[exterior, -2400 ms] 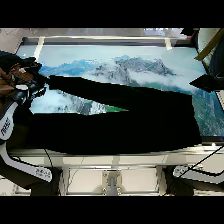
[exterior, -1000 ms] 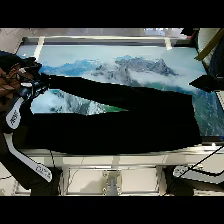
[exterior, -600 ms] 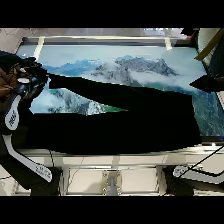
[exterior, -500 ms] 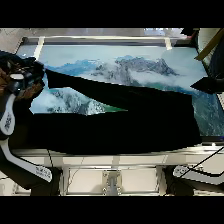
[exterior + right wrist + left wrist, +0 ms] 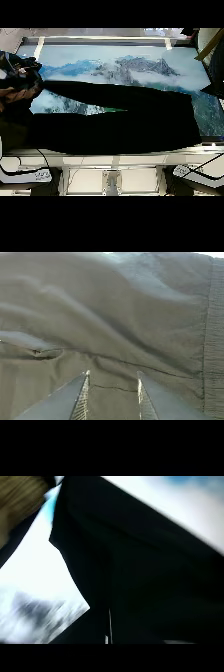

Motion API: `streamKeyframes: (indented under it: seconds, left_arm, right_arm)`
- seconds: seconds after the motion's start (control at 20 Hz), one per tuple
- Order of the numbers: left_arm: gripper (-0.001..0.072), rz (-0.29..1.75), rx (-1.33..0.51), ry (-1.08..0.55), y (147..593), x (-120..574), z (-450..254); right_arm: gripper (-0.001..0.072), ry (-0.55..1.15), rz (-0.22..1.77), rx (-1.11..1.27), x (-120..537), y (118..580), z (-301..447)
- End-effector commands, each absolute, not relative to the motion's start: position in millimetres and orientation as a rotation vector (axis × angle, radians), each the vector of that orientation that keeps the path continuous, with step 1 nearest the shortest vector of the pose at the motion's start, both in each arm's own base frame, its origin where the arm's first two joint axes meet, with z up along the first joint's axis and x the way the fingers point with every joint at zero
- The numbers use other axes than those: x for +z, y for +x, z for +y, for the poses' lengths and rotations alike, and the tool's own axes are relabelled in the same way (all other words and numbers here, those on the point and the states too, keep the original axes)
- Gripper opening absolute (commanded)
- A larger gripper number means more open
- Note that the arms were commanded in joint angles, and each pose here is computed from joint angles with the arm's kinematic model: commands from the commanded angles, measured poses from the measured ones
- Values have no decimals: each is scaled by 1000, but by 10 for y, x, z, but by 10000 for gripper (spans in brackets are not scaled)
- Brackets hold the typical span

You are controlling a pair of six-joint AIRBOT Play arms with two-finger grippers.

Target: Fold the clothes and pants, and hang the long-sleeved shirts on hangers.

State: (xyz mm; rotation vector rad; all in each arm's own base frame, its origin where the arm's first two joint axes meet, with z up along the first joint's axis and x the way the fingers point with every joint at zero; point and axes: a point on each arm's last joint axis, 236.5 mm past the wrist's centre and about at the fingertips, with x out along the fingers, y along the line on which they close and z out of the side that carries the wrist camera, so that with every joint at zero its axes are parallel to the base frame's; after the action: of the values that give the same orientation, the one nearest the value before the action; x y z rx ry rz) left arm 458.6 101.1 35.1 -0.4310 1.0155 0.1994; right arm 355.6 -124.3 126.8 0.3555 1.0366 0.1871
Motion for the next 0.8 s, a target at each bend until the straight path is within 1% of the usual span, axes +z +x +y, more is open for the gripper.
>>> streamKeyframes:
  seconds: [0.0,0.1,0.15,0.25,0.35,0.5,0.55,0.6,0.65,0.7,0.75]
  left_arm:
    - [6,1180,360,-354,4046,-85,1267]
    - [6,1131,445,-371,4051,-228,1409]
    - [6,1086,503,-386,4082,-226,1520]
    - [6,1025,560,-384,4142,-169,1665]
    - [6,1016,609,-358,4108,-164,1796]
    - [8,1050,631,-380,4053,-299,1842]
    - [31,1060,624,-401,4063,-353,1804]
    - [292,1066,617,-424,4075,-390,1760]
    - [671,1067,612,-431,4087,-403,1732]
    - [712,1061,611,-430,4096,-386,1734]
    - [712,1053,610,-430,4107,-350,1739]
  right_arm:
    - [327,357,1046,193,1277,3512,-1231]
    - [327,359,1053,198,1272,3496,-1219]
    - [327,359,1054,198,1272,3495,-1217]
    - [327,358,1050,196,1273,3503,-1224]
    - [327,357,1046,192,1275,3514,-1234]
    - [327,359,1045,191,1276,3515,-1233]
    - [327,360,1046,191,1276,3515,-1233]
    - [327,363,1046,190,1277,3515,-1232]
    - [327,364,1045,190,1278,3516,-1229]
    - [327,363,1045,191,1278,3516,-1229]
    - [327,362,1045,188,1276,3517,-1236]
